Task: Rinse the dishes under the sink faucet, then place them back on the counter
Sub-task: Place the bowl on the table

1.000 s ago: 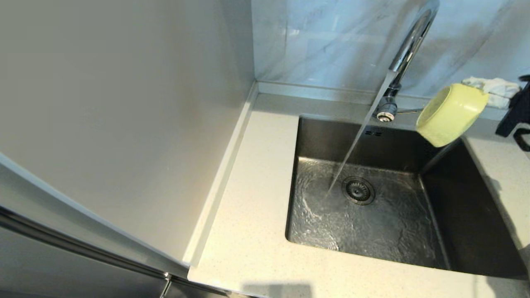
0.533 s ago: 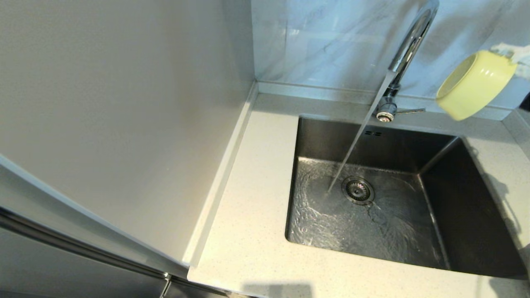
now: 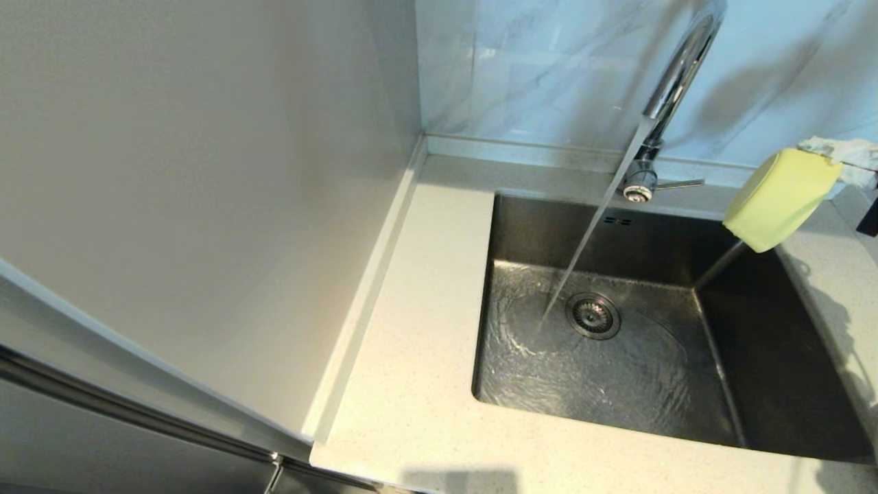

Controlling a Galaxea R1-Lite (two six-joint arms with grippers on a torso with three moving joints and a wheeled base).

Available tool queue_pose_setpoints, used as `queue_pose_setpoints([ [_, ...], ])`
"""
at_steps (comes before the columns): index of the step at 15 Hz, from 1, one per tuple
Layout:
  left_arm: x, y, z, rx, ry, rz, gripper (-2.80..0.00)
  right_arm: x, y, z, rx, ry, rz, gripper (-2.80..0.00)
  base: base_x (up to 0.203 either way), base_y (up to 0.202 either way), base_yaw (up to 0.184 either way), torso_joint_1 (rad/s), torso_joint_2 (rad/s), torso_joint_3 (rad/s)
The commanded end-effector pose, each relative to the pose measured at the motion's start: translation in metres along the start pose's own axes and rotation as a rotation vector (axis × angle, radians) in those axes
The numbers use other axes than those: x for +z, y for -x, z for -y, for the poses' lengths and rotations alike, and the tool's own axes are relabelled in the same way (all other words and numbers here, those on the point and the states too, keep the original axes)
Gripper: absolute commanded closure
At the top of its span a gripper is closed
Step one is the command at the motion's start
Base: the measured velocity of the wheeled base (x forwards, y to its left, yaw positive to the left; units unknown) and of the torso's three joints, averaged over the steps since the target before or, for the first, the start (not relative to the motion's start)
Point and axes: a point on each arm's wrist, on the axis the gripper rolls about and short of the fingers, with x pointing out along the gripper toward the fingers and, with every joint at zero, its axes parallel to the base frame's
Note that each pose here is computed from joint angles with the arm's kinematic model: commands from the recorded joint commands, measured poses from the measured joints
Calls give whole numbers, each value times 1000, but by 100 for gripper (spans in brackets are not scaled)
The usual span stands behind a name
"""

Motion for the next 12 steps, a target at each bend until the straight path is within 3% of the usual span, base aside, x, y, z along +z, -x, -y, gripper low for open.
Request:
queue_pose_setpoints([
  [1,0,0,0,0,0,0,0,7,-4,7,-59,-87,19,0,0,0,0,0,0,0],
  [3,0,0,0,-1,0,0,0,19,-10,-18,-144,-168,90,0,0,0,0,0,0,0],
  [4,0,0,0,0,0,0,0,21,-12,-37,-195,-166,135,0,0,0,0,0,0,0],
  [5,0,0,0,0,0,0,0,18,-13,-49,-299,-148,200,0,0,0,0,0,0,0],
  [6,0,0,0,-1,0,0,0,13,-14,-57,-396,-72,273,0,0,0,0,0,0,0],
  [7,0,0,0,-1,0,0,0,10,-15,-63,-488,81,351,0,0,0,0,0,0,0],
  [8,0,0,0,-1,0,0,0,9,-17,-62,-602,286,384,0,0,0,0,0,0,0],
  [10,0,0,0,0,0,0,0,9,-14,-45,-874,667,310,0,0,0,0,0,0,0],
  [12,0,0,0,0,0,0,0,15,-4,-31,-1057,895,197,0,0,0,0,0,0,0],
])
